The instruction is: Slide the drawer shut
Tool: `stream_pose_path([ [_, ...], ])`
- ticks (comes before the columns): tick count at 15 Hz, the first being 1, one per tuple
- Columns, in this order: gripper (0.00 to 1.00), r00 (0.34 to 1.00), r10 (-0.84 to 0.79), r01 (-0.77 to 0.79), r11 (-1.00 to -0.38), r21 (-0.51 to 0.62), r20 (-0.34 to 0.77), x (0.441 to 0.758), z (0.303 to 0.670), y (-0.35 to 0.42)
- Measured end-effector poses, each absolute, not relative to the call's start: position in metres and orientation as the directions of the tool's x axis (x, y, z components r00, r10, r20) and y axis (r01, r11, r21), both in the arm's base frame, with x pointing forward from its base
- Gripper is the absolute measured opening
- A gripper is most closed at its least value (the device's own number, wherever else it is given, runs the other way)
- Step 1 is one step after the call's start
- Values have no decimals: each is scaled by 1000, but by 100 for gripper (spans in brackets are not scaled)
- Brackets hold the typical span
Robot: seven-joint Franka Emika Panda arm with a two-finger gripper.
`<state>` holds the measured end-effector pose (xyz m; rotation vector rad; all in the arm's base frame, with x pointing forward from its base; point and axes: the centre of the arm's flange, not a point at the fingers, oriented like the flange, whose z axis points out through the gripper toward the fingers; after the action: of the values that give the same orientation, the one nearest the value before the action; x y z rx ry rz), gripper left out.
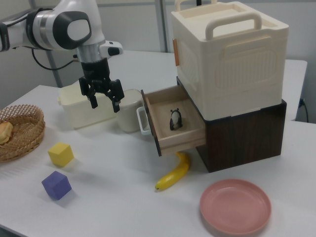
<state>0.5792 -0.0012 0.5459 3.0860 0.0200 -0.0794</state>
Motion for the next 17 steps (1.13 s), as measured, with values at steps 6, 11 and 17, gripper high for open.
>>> stream_pose_path([
  [6,68,979,-192,-193,-981,-6,-66,583,536,6],
  [11,40,868,-496,-497,-866,-52,-34,595,530,10],
  [17,33,697,-716,-708,-696,-121,34,612,509,12],
])
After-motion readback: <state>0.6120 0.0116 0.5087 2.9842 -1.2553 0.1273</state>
